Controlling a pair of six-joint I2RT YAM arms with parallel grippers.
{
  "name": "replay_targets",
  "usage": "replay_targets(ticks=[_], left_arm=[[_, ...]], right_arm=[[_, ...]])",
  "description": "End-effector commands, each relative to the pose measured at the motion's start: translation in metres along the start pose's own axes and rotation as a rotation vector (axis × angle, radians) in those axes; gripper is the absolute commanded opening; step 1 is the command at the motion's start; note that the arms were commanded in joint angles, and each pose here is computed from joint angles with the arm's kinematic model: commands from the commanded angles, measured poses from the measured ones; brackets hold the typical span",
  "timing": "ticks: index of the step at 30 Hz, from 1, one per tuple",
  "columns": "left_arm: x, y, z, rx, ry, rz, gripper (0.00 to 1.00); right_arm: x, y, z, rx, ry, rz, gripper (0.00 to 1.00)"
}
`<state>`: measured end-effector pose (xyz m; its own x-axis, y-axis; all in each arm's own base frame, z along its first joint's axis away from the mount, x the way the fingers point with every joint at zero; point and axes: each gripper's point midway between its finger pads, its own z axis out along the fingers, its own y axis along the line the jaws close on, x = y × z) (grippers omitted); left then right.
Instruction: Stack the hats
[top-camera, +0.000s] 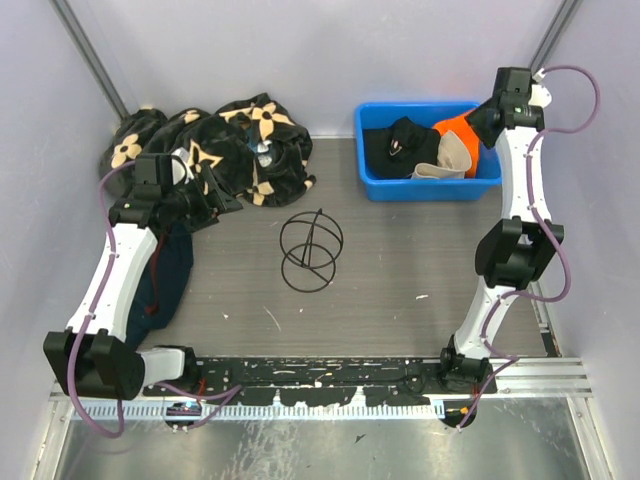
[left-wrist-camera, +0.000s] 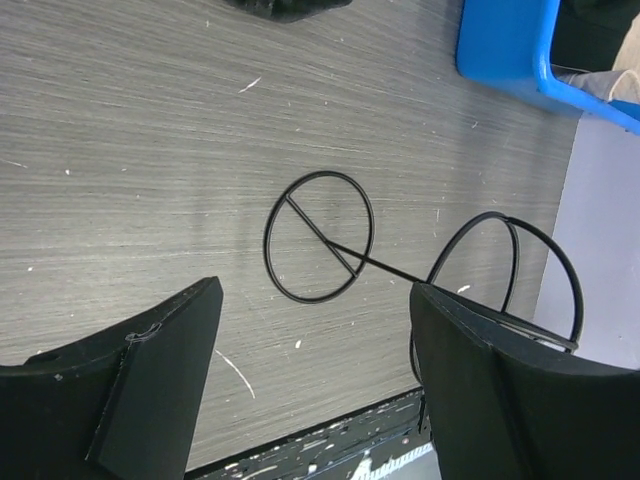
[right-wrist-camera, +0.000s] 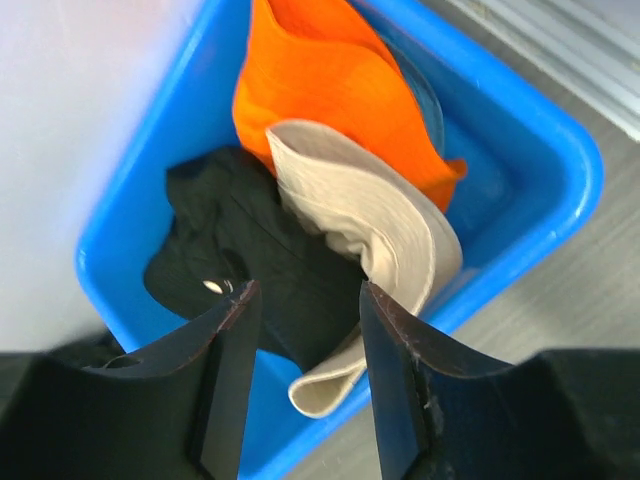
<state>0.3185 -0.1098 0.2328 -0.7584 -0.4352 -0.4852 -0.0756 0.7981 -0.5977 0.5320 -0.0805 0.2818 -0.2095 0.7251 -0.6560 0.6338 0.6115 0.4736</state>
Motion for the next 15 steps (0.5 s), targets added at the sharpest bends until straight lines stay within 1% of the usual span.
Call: replay_targets(ticks=[1, 4, 6, 7, 15], left_arm=[[0.003, 0.001, 0.004, 0.006, 0.023, -0.004, 0.83], [0.004, 0.003, 0.004, 0.003, 0.026, -0.004, 0.83], [0.006, 0.004, 0.003, -0.001, 0.03, 0.001, 0.83], [0.006, 0.005, 0.003, -0.003, 0.032, 0.006, 0.83], [0.01, 0.009, 0.004, -0.019, 0.043, 0.008, 0.83]], right_arm=[[0.029, -0.012, -0.011, 0.004, 0.139, -0.053, 0.48], [0.04, -0.03, -0.007, 0.022, 0.17, -0.03, 0.47], [0.044, -0.04, -0.003, 0.029, 0.184, -0.022, 0.42], [0.045, -0.043, 0.0, 0.033, 0.19, -0.026, 0.42], [0.055, -0.056, 0.014, 0.066, 0.235, -0.06, 0.41]])
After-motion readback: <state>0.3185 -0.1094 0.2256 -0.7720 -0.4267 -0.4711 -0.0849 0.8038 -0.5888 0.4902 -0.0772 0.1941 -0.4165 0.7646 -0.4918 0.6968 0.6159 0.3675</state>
